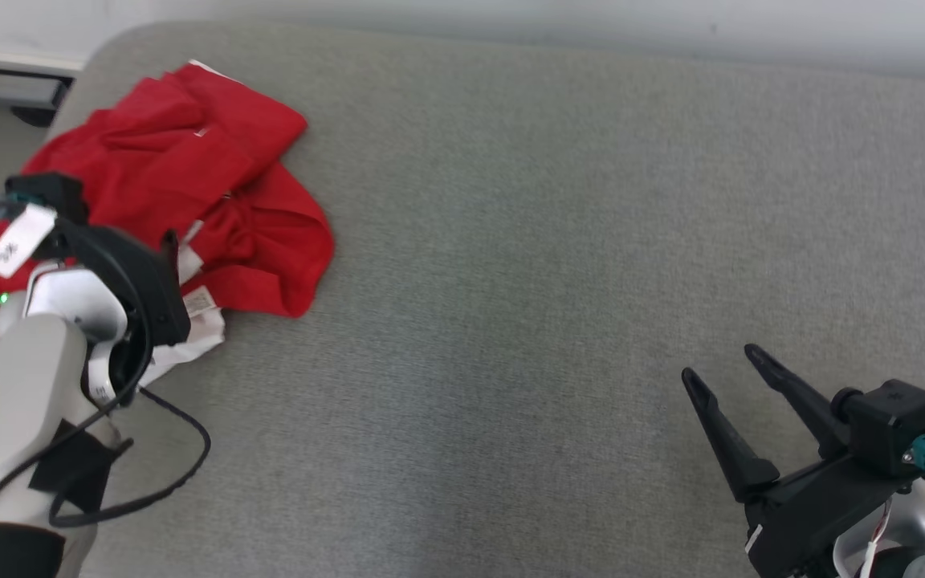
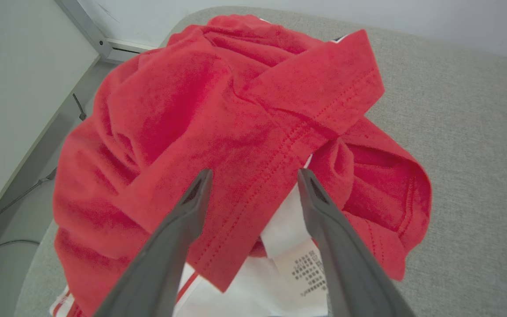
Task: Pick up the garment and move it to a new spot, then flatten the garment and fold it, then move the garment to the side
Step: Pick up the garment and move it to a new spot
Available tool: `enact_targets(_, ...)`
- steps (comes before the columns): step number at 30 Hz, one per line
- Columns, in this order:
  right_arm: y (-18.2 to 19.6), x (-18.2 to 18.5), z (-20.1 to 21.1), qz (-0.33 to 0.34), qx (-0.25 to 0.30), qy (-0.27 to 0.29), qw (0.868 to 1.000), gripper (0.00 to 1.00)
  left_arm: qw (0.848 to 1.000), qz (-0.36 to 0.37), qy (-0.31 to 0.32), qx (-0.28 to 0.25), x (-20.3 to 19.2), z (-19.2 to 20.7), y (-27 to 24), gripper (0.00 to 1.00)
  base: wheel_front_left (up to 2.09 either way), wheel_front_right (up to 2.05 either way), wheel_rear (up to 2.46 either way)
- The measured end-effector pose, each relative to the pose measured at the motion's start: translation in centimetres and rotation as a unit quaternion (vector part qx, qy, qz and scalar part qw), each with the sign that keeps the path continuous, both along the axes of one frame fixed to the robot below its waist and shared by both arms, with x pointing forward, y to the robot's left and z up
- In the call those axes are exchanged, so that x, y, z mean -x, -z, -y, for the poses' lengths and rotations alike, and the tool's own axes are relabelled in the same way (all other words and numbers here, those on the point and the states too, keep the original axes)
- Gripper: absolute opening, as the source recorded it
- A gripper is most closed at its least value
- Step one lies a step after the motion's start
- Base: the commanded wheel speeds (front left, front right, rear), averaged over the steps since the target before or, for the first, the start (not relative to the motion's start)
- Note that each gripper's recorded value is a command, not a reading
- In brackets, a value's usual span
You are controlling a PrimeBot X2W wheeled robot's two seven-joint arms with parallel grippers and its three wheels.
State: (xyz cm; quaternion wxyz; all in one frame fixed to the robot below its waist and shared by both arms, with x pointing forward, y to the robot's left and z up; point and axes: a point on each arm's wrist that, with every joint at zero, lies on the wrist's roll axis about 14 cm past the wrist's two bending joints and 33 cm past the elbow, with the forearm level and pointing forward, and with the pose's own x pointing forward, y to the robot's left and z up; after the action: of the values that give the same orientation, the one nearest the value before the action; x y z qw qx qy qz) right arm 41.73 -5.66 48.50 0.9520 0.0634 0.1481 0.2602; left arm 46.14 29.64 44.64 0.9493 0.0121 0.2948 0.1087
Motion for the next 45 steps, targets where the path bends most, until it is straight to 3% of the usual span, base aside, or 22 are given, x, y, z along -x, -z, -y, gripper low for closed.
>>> enact_targets(10, 2.4, -1.2, 2.3, -0.035, 0.014, 0.031, 0.999, 1.0, 0.996, -0.077, 0.024, -0.034, -2.9, 0.9, 3.8, 1.0, 0.0, 0.0, 0.0)
enact_targets(12, 2.6, -1.3, 2.5, -0.039, 0.016, 0.033, 0.999, 1.0, 0.995, -0.083, 0.024, -0.041, -3.2, 0.7, 4.1, 0.44, 0.0, 0.0, 0.0)
enact_targets(13, 2.8, -1.4, 2.5, -0.041, 0.016, 0.034, 0.998, 1.0, 0.995, -0.083, 0.025, -0.043, -3.4, 0.7, 4.1, 0.0, 0.0, 0.0, 0.0)
enact_targets(22, 2.2, -1.4, 1.9, -0.04, 0.009, 0.034, 0.999, 1.0, 0.996, -0.063, 0.02, -0.06, -4.2, 0.3, 1.9, 0.0, 0.0, 0.0, 0.0)
enact_targets(30, 0.9, -0.9, 1.2, -0.031, -0.004, 0.035, 0.999, 1.0, 0.997, 0.004, 0.029, -0.076, -5.4, 0.9, -3.1, 0.0, 0.0, 0.0, 0.0)
enact_targets(38, -0.9, 0.3, 1.0, -0.015, -0.025, 0.051, 0.998, 1.0, 0.984, 0.139, 0.091, -0.066, -7.9, 6.3, -12.7, 0.0, 0.0, 0.0, 0.0)
enact_targets(45, -3.1, 1.7, 1.1, 0.012, -0.046, 0.068, 0.997, 1.0, 0.954, 0.241, 0.175, -0.035, -7.3, 13.7, -19.6, 0.0, 0.0, 0.0, 0.0)
